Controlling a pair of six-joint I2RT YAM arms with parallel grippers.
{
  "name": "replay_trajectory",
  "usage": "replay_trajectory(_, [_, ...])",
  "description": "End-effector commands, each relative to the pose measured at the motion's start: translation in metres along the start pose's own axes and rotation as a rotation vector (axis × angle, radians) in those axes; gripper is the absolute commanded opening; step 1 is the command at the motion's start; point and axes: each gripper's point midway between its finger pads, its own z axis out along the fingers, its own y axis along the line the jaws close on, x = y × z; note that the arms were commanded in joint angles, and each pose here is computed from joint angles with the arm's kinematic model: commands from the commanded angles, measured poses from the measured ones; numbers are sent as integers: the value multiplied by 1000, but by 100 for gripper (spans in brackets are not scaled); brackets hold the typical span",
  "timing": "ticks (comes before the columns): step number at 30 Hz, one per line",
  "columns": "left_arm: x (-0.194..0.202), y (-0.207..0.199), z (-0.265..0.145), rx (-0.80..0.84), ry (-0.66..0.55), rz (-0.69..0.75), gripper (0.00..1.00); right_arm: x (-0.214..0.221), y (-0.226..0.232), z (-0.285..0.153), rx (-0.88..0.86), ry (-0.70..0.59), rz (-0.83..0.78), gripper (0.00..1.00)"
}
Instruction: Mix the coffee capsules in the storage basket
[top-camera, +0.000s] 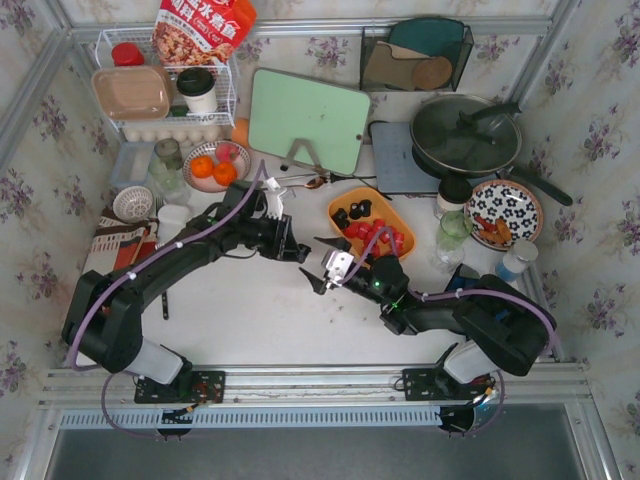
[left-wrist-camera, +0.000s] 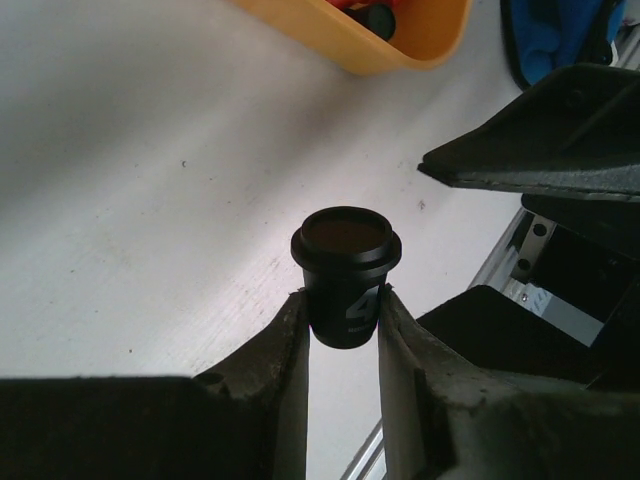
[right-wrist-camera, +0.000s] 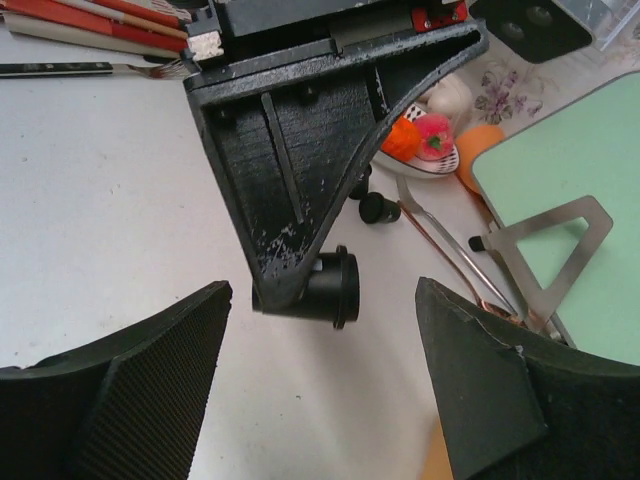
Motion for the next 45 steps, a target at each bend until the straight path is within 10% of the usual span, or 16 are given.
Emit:
replay_trajectory(1, [-3,-9,1,41,-10,8,24,-19,-11,10,34,-78,-48,82])
replay_trajectory(14, [-5,-16,-3,55,-23,15,24,-2,9,18,-49,-30,-42,72])
replay_trajectory(23, [-8,-18,-4,57,-34,17,25,5,11,22,-62,12,-14,18])
replay_trajectory(31, [-18,-18,-13,9,-88,7,66,13,7,17,-31,44,-8,11])
replay_trajectory(45, [-29,44,-91,-516,-314,47,69,64,-96,-4,406,370,362,7])
